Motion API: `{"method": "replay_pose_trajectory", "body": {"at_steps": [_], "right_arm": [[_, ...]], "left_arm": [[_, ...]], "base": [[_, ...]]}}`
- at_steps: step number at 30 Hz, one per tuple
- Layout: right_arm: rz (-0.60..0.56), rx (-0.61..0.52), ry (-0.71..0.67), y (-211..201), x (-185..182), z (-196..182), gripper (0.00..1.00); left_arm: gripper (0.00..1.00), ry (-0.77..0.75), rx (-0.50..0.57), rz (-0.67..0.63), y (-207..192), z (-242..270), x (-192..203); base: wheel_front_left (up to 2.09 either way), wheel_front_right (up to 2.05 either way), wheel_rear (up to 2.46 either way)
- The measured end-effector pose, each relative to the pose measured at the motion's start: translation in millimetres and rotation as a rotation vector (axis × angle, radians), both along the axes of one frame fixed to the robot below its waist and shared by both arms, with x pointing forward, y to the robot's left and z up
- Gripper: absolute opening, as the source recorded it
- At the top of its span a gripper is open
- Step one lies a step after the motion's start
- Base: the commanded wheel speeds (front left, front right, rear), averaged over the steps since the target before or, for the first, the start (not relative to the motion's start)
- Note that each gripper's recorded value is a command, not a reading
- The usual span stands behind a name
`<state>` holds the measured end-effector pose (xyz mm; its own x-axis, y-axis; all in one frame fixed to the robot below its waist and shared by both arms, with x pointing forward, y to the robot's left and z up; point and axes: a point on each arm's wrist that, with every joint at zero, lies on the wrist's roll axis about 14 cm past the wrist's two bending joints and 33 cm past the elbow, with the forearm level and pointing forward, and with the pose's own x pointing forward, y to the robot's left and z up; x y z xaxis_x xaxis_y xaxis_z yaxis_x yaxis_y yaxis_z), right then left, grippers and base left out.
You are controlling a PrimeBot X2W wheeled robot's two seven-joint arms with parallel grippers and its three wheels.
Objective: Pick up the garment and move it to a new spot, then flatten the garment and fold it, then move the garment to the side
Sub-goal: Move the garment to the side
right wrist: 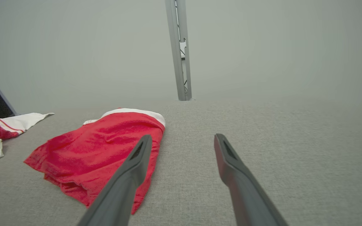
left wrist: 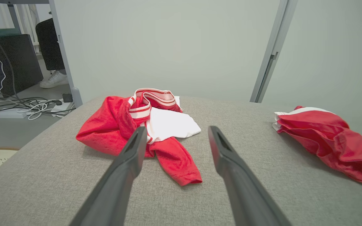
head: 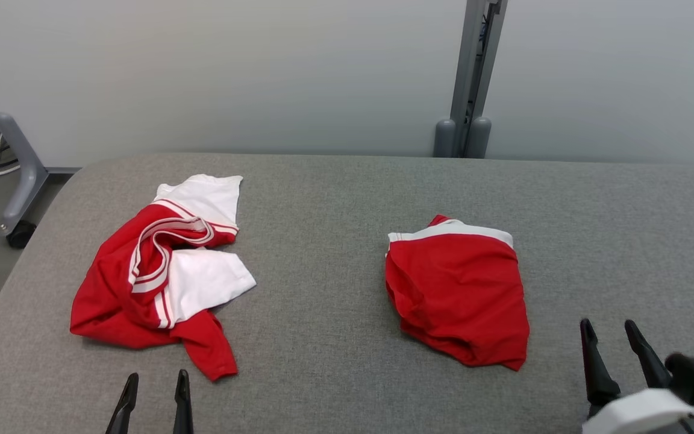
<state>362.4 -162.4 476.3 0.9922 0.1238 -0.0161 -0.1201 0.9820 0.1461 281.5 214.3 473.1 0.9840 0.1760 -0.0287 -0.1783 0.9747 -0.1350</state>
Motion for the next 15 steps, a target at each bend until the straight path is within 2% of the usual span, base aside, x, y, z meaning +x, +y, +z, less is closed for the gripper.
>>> {"method": "replay_pose_trajectory", "body": {"at_steps": [6, 9, 15], "right_arm": [[0.106, 0.166, 0.19, 46, 56, -11, 1.0], [0.135, 0.215, 0.332, 60, 81, -30, 1.0], [0.138, 0.187, 0.548, 71, 111, -81, 1.0]], "left_arm": [[1.0, -0.002, 0.009, -0.029, -4, 2, 20], [1.0, 0.008, 0.012, -0.049, -6, -1, 34], [1.0, 0.043, 0.018, -0.03, 3, -10, 45]], "base": [[0.0, 0.0, 0.0], [0.0, 0.0, 0.0], [0.0, 0.0, 0.0]]}}
